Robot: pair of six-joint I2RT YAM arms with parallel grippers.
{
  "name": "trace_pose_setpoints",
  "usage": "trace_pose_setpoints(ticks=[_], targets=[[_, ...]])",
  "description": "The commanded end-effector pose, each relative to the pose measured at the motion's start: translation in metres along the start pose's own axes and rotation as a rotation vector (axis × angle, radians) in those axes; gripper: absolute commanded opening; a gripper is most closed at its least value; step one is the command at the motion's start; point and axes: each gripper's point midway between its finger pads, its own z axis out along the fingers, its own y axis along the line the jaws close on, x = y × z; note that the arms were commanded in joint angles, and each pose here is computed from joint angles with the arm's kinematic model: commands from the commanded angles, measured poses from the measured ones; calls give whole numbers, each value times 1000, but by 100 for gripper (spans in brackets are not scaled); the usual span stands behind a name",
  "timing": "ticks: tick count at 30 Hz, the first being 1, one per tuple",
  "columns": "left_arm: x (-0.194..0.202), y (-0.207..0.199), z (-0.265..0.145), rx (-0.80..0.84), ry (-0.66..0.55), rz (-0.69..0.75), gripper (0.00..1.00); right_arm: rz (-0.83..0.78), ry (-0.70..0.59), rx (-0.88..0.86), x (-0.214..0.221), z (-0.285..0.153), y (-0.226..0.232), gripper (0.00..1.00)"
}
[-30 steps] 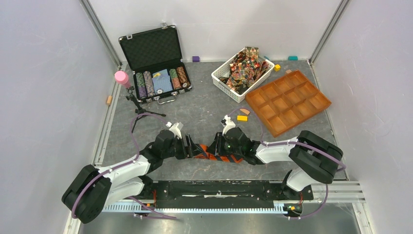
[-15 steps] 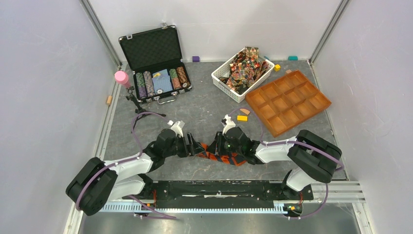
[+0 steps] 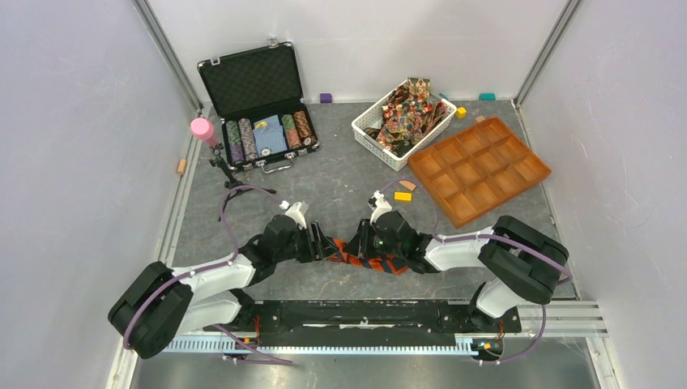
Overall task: Roll the ties
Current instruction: Roll the tie at the center of the board.
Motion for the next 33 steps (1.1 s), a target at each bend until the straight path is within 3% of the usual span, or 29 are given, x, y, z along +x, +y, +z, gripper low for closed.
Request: trace_pose_setpoints(ticks=[1, 11, 33], targets=[[15, 26, -9, -155, 59, 25, 65, -17, -18, -6, -5, -6, 2, 26], [7, 24, -12, -326, 49, 170, 62, -105, -111, 19, -34, -36, 11, 28], [-20, 1, -22, -687, 12, 518, 56, -175, -367, 221, -80, -127, -20, 30]])
